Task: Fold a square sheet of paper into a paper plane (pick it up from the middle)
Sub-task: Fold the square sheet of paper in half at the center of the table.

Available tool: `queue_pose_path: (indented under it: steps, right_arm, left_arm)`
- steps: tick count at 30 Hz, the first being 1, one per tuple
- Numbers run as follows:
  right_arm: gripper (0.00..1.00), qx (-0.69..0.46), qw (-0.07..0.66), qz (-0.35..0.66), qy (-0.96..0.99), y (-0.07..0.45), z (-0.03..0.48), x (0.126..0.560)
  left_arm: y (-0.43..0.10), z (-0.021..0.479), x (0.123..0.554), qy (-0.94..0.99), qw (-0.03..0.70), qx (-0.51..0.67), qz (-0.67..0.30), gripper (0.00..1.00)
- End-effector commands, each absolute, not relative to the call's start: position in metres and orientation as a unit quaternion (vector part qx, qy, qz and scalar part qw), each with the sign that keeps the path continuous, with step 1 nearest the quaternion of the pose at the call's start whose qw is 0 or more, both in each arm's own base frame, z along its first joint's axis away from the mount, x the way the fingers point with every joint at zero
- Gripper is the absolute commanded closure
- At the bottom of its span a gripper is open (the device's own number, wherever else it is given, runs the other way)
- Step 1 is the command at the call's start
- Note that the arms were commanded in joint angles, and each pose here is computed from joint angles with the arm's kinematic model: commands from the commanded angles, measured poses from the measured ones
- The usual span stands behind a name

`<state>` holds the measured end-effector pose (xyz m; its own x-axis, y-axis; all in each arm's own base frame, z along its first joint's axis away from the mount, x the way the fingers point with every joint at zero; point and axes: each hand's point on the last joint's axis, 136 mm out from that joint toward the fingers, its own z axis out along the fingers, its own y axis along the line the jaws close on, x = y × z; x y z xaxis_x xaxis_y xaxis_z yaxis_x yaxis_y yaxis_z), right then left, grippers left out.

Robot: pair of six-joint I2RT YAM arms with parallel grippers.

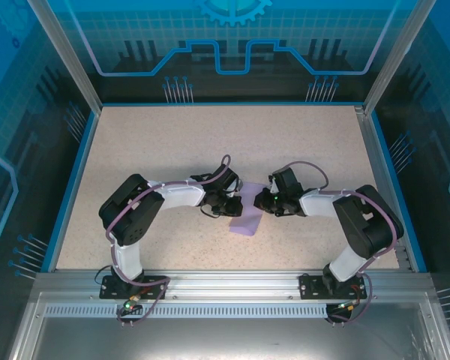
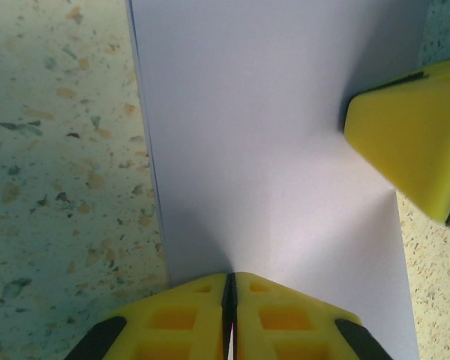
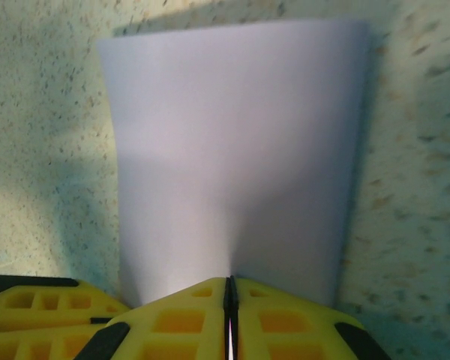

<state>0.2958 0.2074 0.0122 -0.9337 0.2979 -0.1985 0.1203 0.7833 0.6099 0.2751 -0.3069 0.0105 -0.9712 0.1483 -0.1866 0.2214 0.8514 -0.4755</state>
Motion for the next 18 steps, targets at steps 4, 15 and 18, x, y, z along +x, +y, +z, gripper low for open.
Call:
queue_pose_path:
  steps: [4, 15, 18]
  right_arm:
    - [0.89, 0.133, 0.142, 0.262, 0.945, 0.172, -0.006, 0.293]
    - [0.88, 0.125, 0.189, 0.306, 0.925, 0.179, 0.043, 0.307]
    - [0.88, 0.108, 0.195, 0.318, 0.921, 0.192, 0.052, 0.310]
  left_arm:
    - [-0.266, -0.032, 0.241, 0.982, 0.009, 0.101, -0.158, 0.88]
    - [-0.266, -0.036, 0.240, 0.982, 0.005, 0.101, -0.157, 0.88]
    - [-0.267, -0.036, 0.240, 0.982, 0.005, 0.103, -0.156, 0.88]
